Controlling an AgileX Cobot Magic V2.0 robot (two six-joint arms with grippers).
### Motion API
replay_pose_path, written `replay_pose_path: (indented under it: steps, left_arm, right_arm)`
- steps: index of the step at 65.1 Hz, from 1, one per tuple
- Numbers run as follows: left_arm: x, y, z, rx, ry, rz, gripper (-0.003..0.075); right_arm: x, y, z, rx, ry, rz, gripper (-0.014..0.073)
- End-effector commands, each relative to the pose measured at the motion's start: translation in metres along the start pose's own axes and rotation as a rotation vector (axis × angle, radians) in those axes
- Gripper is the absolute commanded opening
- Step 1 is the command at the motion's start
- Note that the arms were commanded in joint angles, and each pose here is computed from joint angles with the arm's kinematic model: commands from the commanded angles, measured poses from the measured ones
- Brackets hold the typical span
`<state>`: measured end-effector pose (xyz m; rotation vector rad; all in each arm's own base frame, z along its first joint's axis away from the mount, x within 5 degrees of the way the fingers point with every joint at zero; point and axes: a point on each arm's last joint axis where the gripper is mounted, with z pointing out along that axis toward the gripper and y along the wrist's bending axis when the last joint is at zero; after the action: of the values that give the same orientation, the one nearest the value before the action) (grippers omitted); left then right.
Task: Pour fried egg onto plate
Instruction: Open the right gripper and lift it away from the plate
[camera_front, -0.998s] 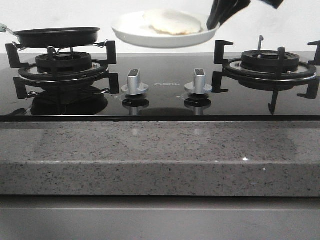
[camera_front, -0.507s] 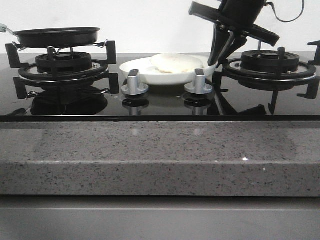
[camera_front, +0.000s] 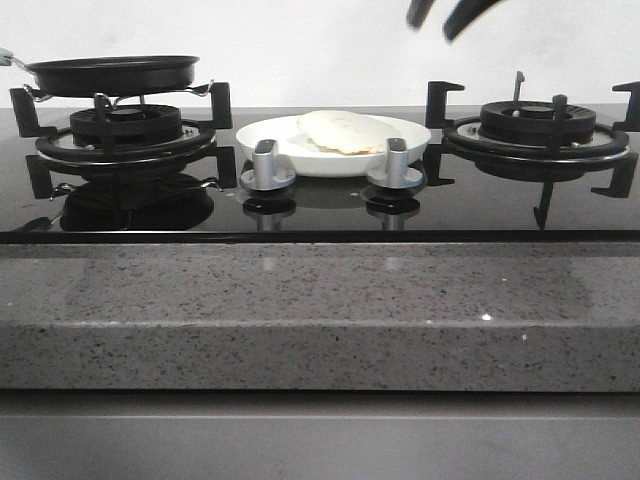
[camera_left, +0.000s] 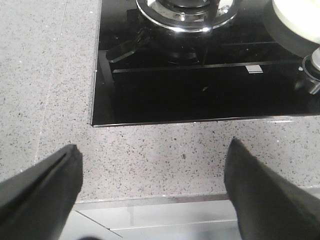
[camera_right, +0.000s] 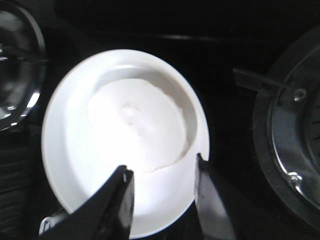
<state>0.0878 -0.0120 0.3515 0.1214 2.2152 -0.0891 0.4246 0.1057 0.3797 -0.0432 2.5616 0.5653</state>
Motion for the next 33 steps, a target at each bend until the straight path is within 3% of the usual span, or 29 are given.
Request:
replay_pose_path:
  steps: [1, 12, 24, 33]
  left_arm:
    - [-0.012, -0.001, -0.005, 0.010, -0.087, -0.006, 0.0564]
    - [-0.012, -0.001, -0.005, 0.010, -0.087, -0.006, 0.0564]
    - [-0.012, -0.001, -0.005, 0.010, -0.087, -0.006, 0.0564]
    - [-0.012, -0.001, -0.005, 0.010, -0.087, -0.006, 0.0564]
  right_arm:
    - [0.008, 0.022, -0.062, -0.046, -0.089, -0.082, 0.0329]
    - [0.039, 0.032, -0.097, -0.013, -0.148, -0.144, 0.0329]
    - [0.088, 0.027, -0.129, -0.017, -0.277, -0.151, 0.0329]
    - [0.133, 0.019, -0.151, 0.001, -0.330, -0.226, 0.0329]
